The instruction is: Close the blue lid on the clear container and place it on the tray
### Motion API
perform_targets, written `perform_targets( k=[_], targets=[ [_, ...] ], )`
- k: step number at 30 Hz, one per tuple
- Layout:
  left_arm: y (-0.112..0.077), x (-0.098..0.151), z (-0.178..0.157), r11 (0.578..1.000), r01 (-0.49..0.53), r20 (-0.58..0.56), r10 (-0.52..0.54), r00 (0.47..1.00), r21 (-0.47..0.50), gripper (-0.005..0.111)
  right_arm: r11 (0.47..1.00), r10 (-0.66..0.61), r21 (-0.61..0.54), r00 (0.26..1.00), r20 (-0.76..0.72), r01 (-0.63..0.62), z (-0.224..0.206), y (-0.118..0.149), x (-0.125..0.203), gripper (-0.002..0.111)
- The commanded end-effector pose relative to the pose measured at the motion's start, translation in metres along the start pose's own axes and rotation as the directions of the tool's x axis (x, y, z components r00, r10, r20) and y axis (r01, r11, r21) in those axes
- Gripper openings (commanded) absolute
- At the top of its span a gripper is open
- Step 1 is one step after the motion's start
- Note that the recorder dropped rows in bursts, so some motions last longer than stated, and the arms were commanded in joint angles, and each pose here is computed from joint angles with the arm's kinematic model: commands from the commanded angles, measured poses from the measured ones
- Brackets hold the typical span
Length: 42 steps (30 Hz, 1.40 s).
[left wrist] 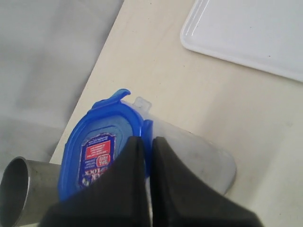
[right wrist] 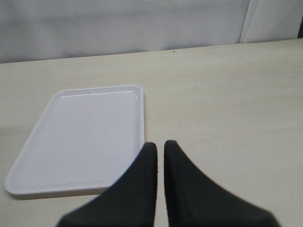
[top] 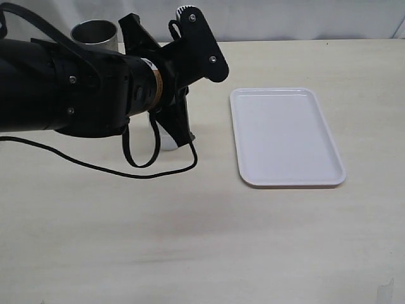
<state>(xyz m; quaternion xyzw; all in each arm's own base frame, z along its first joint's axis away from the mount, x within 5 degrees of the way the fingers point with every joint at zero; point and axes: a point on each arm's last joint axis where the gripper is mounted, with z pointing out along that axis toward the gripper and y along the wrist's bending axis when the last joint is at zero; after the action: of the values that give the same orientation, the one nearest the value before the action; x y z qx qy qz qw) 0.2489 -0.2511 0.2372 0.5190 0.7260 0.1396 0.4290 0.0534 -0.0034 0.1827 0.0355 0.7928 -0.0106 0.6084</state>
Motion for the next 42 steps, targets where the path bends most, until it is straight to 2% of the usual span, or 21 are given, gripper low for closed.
perform_targets(
  k=[1,20,27,33,42],
  targets=[
    [0.0013,-0.0015,-0.0021,0.999,0.049,0.014,-0.049,0.999,0.005,0.0,1.0,0.004,0.007,1.0,0.003,-0.004,0.0001,-0.0004,0.0007,0.005],
    [0.0011,-0.0023,-0.0021,0.998,0.063,0.022,-0.063,0.998,0.008,0.0,1.0,0.004,0.007,1.0,0.003,-0.004,0.0001,-0.0004,0.0007,0.005],
    [0.0018,-0.0012,-0.0021,0.998,0.065,0.011,-0.065,0.998,0.0,0.031,1.0,0.004,0.007,1.0,0.003,-0.004,0.0001,-0.0004,0.0007,0.005],
    [0.0018,-0.0012,-0.0021,0.998,0.065,0.011,-0.065,0.998,0.0,0.04,1.0,0.004,0.007,1.0,0.003,-0.004,0.0001,-0.0004,0.0007,0.005],
    [0.0002,0.0004,-0.0023,0.995,0.103,-0.011,-0.103,0.995,0.011,0.062,1.0,0.004,0.007,1.0,0.003,-0.004,0.0001,-0.0004,0.0007,0.005]
  ],
)
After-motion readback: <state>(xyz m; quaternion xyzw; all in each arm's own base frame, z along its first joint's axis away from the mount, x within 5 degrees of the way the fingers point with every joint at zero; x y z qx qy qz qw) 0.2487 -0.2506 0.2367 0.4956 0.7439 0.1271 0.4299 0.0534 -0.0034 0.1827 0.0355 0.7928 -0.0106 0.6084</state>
